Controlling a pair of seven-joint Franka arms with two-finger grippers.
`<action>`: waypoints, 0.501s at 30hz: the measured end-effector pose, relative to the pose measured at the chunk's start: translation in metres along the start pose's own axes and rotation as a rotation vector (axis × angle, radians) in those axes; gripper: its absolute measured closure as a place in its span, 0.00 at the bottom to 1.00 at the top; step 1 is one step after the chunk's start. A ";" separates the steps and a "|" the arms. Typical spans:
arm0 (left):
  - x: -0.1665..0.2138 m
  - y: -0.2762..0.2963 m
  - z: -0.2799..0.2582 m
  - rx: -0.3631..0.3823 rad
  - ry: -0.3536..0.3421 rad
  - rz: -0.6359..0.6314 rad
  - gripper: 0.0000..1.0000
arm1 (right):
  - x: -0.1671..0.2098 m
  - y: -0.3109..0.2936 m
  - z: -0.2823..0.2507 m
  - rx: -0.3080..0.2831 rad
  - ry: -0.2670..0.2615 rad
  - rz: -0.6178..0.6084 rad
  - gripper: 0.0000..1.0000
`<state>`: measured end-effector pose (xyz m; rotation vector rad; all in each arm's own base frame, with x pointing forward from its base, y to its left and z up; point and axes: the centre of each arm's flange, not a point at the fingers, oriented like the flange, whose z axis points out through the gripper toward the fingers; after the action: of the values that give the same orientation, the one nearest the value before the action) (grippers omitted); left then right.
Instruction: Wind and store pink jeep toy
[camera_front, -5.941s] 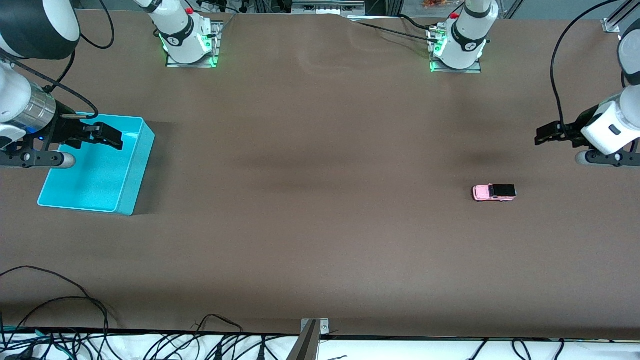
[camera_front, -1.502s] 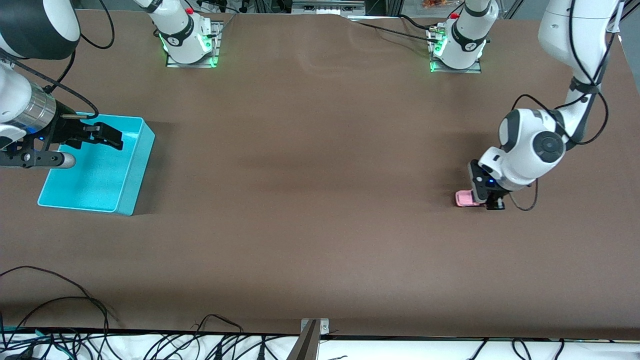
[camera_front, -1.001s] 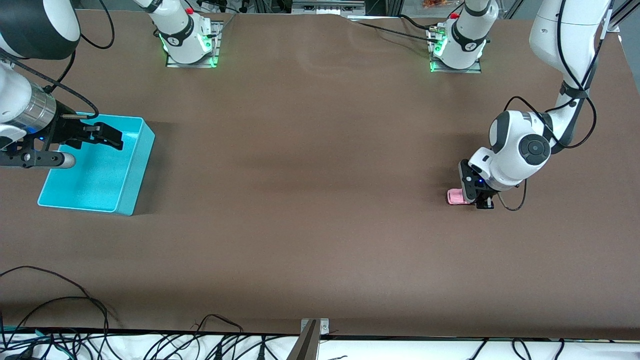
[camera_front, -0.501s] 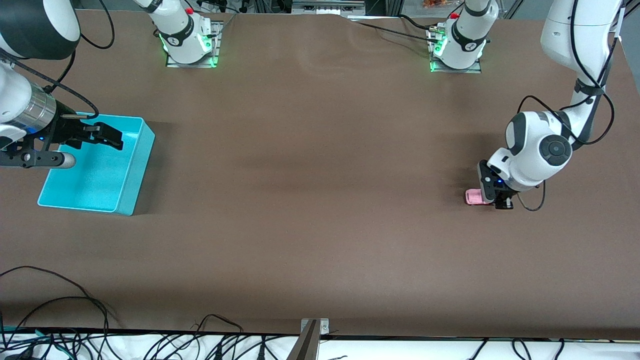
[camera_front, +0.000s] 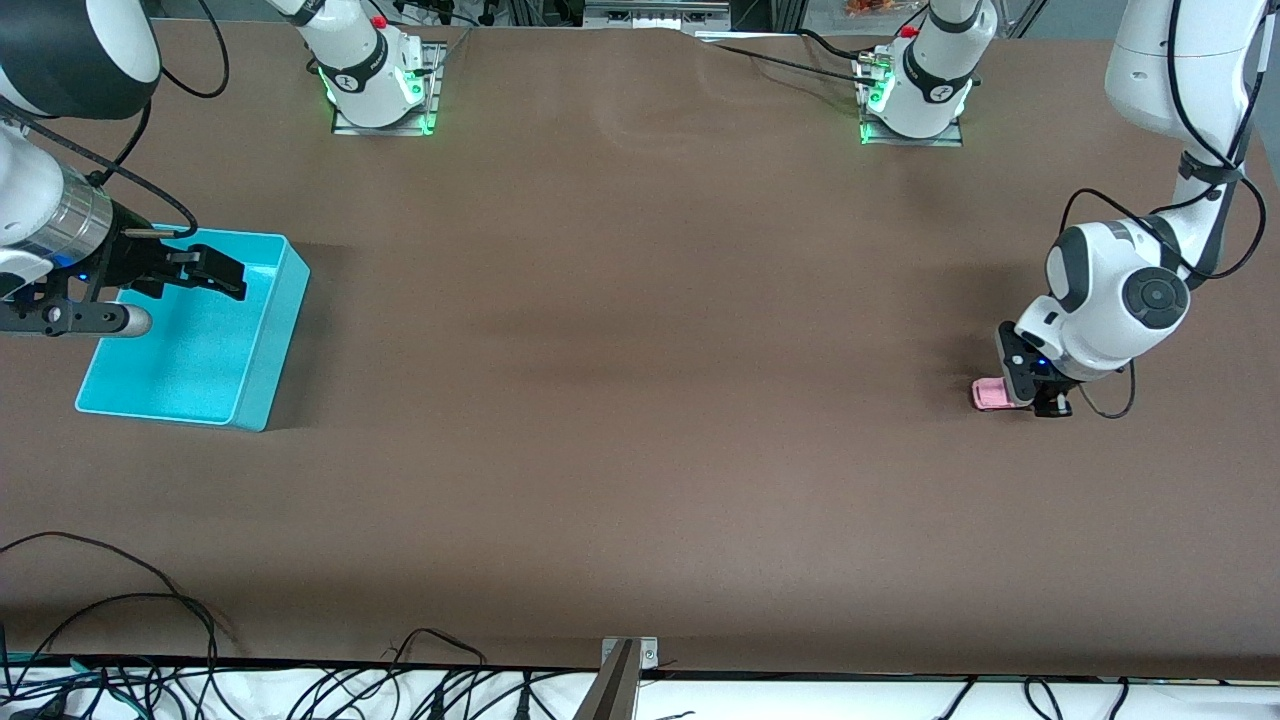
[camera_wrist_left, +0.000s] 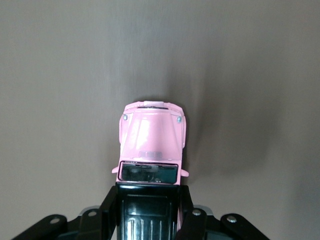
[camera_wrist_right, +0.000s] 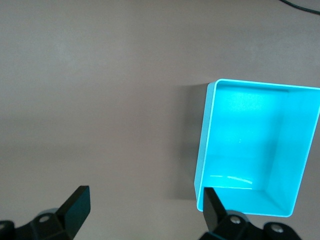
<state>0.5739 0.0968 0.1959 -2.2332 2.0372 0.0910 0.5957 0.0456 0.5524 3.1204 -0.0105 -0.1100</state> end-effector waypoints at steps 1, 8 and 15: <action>-0.005 0.000 0.001 0.000 -0.004 0.005 0.49 | 0.000 0.000 0.000 0.000 0.000 0.000 0.00; -0.036 0.002 0.005 -0.001 -0.033 0.055 0.49 | 0.000 0.000 0.000 0.000 0.000 0.000 0.00; -0.070 0.007 0.009 -0.014 -0.056 0.109 0.49 | 0.000 0.000 0.000 0.000 0.000 0.000 0.00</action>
<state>0.5604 0.1664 0.1954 -2.1021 2.1339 0.1762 0.5957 0.0456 0.5524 3.1204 -0.0104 -0.1100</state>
